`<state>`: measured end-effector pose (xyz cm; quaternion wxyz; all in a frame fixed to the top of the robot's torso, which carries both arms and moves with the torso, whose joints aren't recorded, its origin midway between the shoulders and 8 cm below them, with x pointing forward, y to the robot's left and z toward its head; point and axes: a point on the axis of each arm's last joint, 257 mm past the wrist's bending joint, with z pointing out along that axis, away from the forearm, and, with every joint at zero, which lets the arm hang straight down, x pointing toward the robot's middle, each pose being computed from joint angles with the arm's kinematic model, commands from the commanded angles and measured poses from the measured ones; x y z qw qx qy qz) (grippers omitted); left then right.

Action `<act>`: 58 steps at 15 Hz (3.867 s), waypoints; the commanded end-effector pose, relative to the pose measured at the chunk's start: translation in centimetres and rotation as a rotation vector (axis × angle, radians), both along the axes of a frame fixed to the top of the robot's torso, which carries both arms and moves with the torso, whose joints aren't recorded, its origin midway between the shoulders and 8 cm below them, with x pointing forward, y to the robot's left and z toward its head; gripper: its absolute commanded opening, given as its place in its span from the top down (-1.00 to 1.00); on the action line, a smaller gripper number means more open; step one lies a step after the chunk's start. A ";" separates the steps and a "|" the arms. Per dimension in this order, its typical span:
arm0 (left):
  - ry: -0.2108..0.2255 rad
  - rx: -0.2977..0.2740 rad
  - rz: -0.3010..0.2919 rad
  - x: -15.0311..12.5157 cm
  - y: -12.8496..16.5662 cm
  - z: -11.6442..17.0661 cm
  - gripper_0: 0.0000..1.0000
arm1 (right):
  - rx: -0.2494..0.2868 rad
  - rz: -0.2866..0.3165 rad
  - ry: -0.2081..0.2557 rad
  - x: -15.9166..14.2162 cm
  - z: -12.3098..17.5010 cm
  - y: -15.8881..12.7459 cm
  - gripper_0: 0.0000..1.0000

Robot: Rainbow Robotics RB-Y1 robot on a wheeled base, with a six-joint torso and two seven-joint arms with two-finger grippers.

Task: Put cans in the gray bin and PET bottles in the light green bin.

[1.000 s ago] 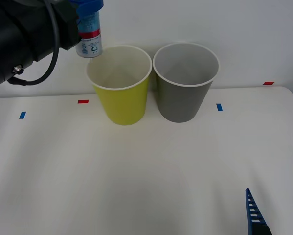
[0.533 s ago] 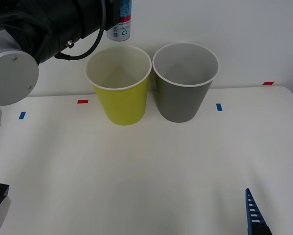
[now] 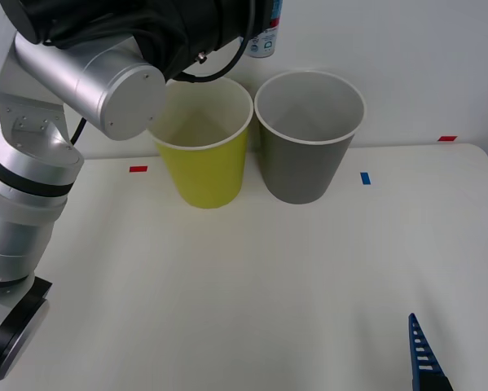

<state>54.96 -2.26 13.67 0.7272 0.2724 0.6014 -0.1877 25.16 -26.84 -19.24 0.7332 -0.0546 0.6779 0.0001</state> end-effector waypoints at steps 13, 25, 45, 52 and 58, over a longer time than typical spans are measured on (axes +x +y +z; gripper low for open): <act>-0.052 -0.148 -0.079 3.6 -8.1 -5.3 1.00 | 0.000 0.000 0.000 0.0 0.0 0.0 -1.00; -0.077 -0.123 -0.076 3.5 -9.7 -6.5 1.00 | 0.000 0.000 0.000 0.0 0.0 0.0 -1.00; -0.072 -0.170 -0.068 3.6 -9.5 -5.4 -1.00 | 0.000 0.000 0.000 0.0 0.0 0.0 -1.00; -0.084 -0.109 0.042 0.9 -1.8 -3.7 -1.00 | 0.000 0.000 0.000 0.0 0.0 0.0 -1.00; -0.130 -0.116 0.180 -1.0 8.7 -4.6 -1.00 | 0.000 0.000 0.000 0.0 0.0 0.0 -1.00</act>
